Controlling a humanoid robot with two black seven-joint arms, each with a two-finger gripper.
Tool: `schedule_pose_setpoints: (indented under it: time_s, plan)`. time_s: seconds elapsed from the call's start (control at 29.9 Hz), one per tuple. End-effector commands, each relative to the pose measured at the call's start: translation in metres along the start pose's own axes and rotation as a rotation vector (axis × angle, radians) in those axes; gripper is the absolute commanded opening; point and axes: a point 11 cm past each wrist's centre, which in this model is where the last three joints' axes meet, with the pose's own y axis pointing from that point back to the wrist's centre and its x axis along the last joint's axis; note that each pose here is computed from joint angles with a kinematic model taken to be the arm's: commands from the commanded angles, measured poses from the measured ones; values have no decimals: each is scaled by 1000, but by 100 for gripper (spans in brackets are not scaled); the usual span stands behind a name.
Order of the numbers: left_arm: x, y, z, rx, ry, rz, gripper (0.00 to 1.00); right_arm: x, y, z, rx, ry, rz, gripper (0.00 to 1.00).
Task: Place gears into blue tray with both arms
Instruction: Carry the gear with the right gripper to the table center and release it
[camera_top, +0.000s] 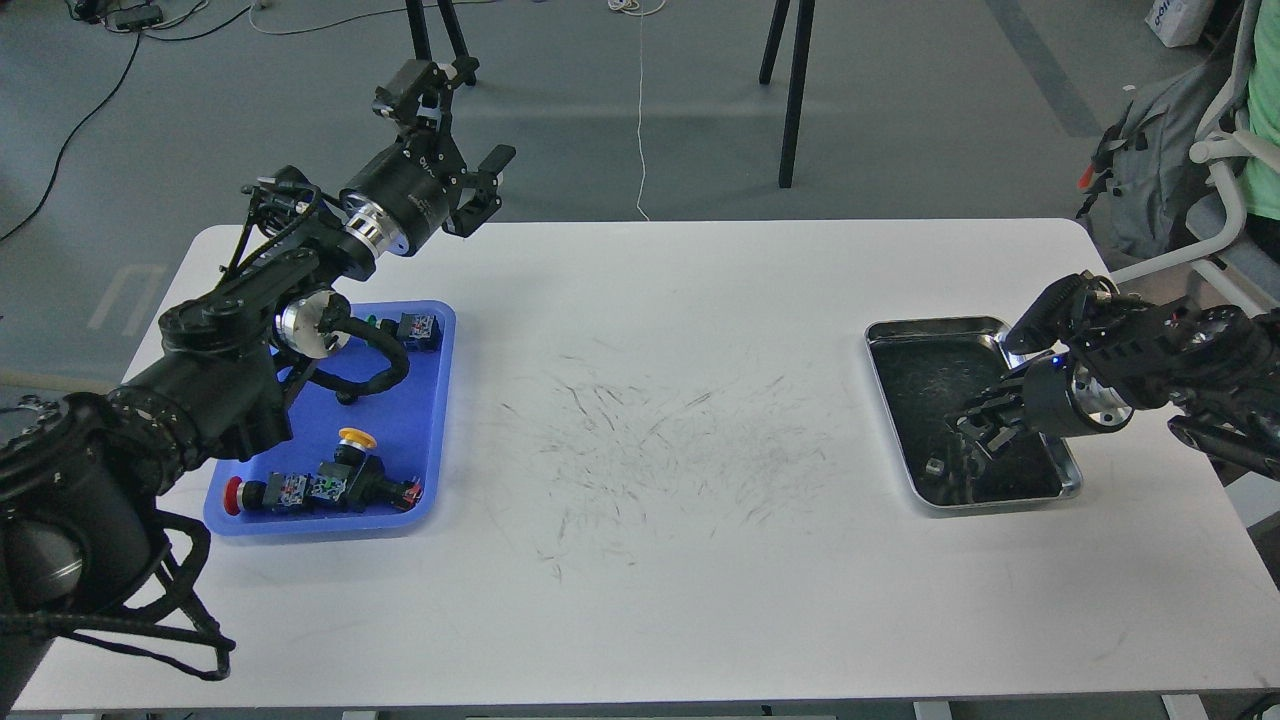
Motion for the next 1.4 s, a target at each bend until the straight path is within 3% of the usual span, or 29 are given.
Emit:
schedule_pose_setpoints:
  time_s: [0.0, 0.17, 0.54, 0.64, 1.37]
  plan:
    - [1, 0, 1, -2, -1, 1, 100, 16, 1, 3, -8, -10, 63, 2]
    - [5, 2, 4, -3, -6, 8, 100, 54, -1, 3, -15, -46, 194, 2]
    - [23, 10, 14, -11, -30, 36, 100, 136, -41, -70, 155, -95, 505, 2]
    - [29, 14, 14, -12, -27, 55, 100, 136, -47, -85, 181, -95, 592, 2]
    - [35, 23, 3, -6, 2, 84, 100, 161, -73, -188, 395, -23, 717, 2]
